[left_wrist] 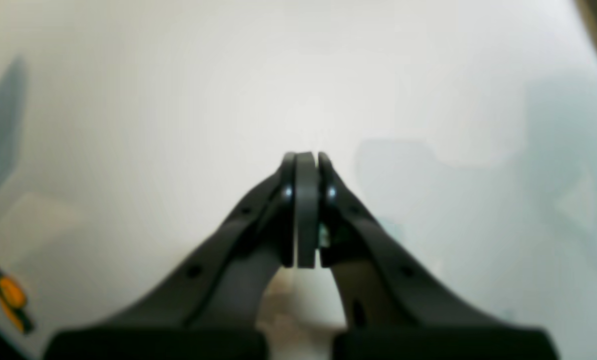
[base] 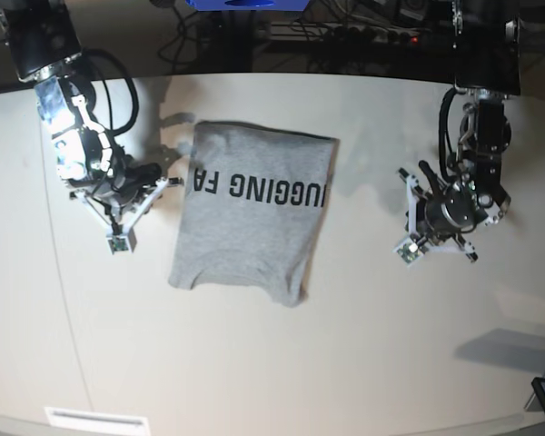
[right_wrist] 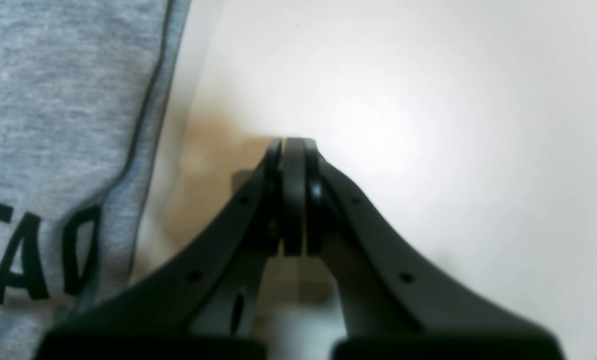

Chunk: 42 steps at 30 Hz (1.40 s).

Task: Fold the T-shirt properly
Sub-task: 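Open both grippers and lift them off the shirt, then press both grippers on the lettered edge to square the folded shirt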

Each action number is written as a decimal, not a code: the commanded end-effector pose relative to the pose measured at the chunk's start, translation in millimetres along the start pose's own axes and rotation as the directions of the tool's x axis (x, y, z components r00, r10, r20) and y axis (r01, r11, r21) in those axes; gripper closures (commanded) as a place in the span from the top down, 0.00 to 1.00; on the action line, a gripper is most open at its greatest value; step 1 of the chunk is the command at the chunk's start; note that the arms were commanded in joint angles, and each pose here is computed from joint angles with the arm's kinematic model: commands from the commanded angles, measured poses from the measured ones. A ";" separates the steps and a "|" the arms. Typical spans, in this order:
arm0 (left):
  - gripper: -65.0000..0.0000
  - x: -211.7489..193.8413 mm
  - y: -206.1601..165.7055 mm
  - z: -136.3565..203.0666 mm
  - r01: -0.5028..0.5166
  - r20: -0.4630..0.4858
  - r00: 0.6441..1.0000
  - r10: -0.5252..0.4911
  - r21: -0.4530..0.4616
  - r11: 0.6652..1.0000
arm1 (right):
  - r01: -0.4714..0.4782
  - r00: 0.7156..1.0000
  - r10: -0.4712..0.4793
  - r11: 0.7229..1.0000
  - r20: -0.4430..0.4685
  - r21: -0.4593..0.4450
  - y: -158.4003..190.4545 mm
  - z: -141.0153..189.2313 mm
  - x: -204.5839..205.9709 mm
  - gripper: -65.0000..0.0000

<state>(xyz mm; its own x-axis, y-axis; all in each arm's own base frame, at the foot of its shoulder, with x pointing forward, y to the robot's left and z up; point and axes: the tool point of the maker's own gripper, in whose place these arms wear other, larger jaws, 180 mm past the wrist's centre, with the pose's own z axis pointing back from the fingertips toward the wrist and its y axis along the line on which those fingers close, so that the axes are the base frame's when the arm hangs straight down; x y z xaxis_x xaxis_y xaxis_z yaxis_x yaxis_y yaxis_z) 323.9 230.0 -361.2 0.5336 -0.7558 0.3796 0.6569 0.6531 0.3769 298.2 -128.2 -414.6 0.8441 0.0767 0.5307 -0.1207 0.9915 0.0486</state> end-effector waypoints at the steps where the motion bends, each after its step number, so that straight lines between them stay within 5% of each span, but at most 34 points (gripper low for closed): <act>1: 0.01 -7.4 16.0 13.3 -0.001 -0.002 1.000 0.001 0.054 0.999 | -0.005 1.000 0.005 1.000 -0.001 -0.005 -1.3 6.4 3.7 0.00; 7: 0.01 -65.5 12.6 43.5 -0.098 -0.057 0.993 0.105 0.116 0.988 | -0.074 0.976 0.054 0.994 0.211 0.086 37.3 57.2 58.6 0.00; 13: 0.01 -57.4 -16.9 55.5 -0.062 0.013 0.998 0.062 0.079 0.995 | -0.104 0.969 0.067 0.984 0.239 0.146 64.4 70.2 68.5 0.00; 19: 0.01 -49.6 -43.9 46.0 -0.124 0.044 0.992 0.122 0.030 0.992 | -0.159 0.976 0.114 0.955 0.186 0.250 113.4 69.6 38.6 0.00; 26: 0.01 -39.0 -58.7 40.3 -0.103 0.057 0.993 0.104 -0.011 0.995 | -0.097 0.994 0.075 0.940 0.081 0.326 142.1 66.9 -9.9 0.00; 42: 0.01 -44.7 -56.1 41.9 -0.096 0.042 0.995 0.096 -0.004 0.995 | -0.083 0.996 0.090 0.970 -0.017 0.229 102.6 33.6 -68.8 0.00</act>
<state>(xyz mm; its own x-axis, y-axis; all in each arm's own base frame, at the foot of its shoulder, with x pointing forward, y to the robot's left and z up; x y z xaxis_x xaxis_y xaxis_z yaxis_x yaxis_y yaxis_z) 234.4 227.0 -372.8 0.5873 -0.6833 0.4338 0.6143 0.7253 0.3107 210.4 -21.9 -413.2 0.8326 0.1466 0.5341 -0.3182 0.9159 0.2446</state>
